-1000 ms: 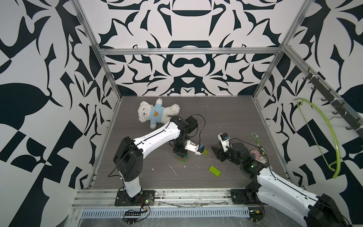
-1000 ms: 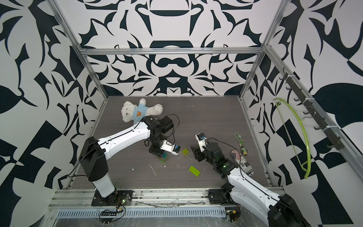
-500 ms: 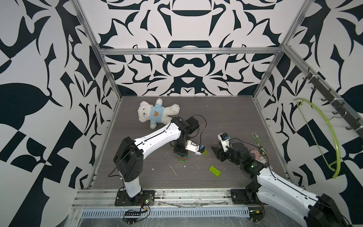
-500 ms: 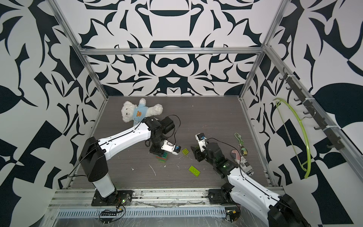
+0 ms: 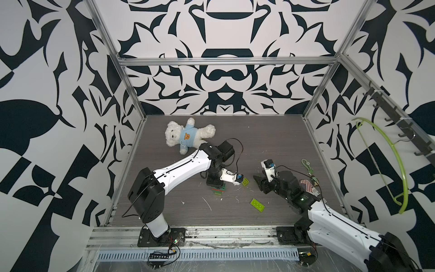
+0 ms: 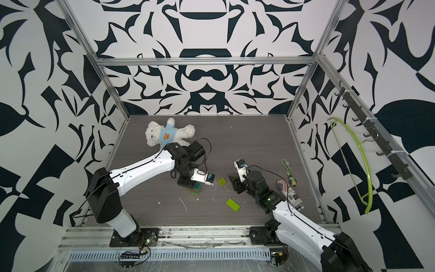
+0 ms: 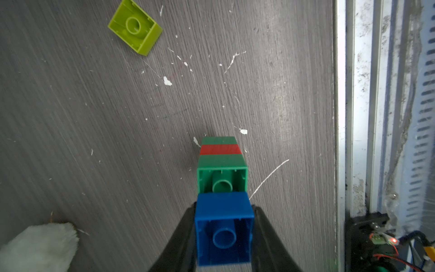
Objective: Assemble a carrot with lego
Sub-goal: Adjust the lego brick at the center of the board.
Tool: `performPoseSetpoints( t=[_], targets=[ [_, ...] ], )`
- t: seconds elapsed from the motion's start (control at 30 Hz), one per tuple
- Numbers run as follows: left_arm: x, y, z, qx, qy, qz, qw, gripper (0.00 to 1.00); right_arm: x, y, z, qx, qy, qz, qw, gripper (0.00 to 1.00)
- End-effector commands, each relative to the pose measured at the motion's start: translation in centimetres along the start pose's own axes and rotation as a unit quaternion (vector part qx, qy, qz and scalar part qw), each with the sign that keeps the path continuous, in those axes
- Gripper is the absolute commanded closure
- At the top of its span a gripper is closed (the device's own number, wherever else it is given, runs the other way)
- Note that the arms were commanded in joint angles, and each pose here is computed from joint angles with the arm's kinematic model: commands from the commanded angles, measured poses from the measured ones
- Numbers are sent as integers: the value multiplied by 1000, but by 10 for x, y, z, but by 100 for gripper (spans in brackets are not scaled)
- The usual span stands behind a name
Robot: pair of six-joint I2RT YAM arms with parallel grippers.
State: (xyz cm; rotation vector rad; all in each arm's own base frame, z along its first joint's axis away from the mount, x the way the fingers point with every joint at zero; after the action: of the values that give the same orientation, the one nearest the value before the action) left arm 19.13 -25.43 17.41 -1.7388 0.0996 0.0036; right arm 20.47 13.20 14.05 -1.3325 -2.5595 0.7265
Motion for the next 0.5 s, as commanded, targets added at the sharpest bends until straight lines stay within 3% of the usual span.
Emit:
performPoseSetpoints(
  t=[0.0,0.07,0.27,0.37,0.47],
  targets=[
    [-14,46,26,82,-25,77,993,100,-1,-1,-16,-26,6,0,1000,39],
    [-13,39,19,64,-25,78,995,100,-2,-1,-17,-25,6,0,1000,39],
    [-7,14,4,32,-17,63,997,70,-2,-5,-19,-27,8,-1,1000,39],
    [-4,6,-1,21,-14,55,998,61,-2,-4,-18,-26,9,-1,1000,39],
    [-4,2,-3,19,-10,54,998,42,-1,-3,-17,-24,8,-2,1000,39]
  ],
)
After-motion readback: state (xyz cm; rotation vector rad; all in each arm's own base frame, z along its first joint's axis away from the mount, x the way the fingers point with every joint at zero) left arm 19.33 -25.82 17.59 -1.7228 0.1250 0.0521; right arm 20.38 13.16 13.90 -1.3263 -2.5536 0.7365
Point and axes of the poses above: each gripper's point midway between its finger pads, its own y axis out along the fingers, its own x axis along the line the jaws close on, z = x × y, the point moved 6 cm from there along -y, back along the fingers, and after that the axes turned 12 degrees about -y, right-handed, at the moved point
